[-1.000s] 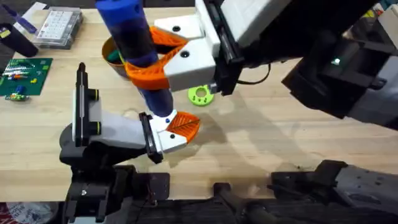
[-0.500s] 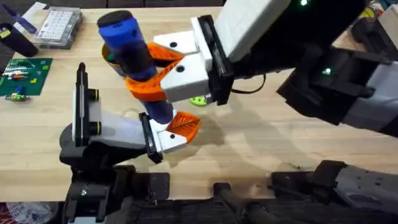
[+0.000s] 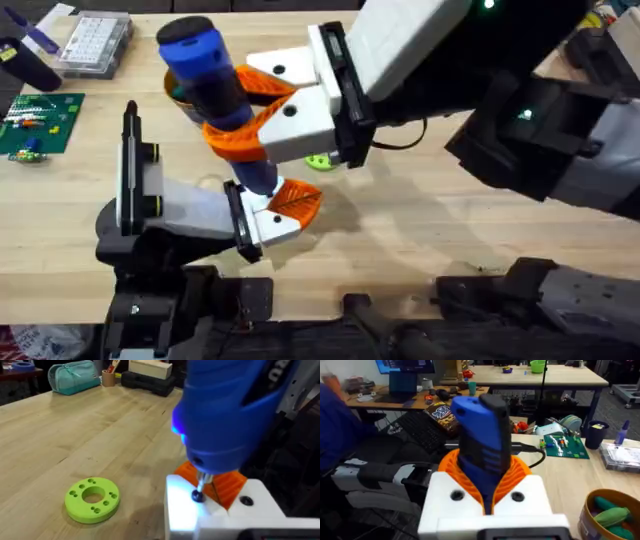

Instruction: Pick up the gripper from the table and insert it into the empty holder that is missing its gripper. Then pick up a screw, insert it into the mounting hole, and use the screwdriver to tighten it. Finally, clean up the table by picking up the vegetable and placing it into the bucket.

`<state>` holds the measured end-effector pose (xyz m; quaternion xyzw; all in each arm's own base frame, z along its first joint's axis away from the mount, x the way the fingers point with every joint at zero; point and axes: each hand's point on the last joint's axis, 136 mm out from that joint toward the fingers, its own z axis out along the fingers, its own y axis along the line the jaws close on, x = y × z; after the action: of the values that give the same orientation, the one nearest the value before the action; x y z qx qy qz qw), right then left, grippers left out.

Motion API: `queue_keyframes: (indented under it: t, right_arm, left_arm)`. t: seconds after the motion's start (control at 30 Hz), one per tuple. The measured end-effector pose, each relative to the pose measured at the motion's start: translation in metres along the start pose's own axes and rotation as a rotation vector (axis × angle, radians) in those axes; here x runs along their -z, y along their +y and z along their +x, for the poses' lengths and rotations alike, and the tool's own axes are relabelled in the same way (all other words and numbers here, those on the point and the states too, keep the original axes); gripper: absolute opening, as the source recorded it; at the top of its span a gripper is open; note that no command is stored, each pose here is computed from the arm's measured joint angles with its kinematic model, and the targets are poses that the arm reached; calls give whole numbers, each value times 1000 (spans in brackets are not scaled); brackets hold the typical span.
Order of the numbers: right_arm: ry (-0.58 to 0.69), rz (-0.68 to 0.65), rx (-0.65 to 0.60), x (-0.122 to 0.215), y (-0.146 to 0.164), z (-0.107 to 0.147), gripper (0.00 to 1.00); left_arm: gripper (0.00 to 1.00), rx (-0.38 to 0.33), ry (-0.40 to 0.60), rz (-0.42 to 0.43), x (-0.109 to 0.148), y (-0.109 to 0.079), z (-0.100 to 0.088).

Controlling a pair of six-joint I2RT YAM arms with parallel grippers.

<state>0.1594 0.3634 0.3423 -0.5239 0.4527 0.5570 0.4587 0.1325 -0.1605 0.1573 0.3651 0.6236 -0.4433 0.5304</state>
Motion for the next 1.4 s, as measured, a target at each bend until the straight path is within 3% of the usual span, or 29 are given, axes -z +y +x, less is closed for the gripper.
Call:
queue_keyframes:
  t: [1.4]
  right_arm:
    - [15, 5, -26, -3, -6, 10, 42]
  left_arm:
    - [15, 1, 0, 0, 0, 0, 0]
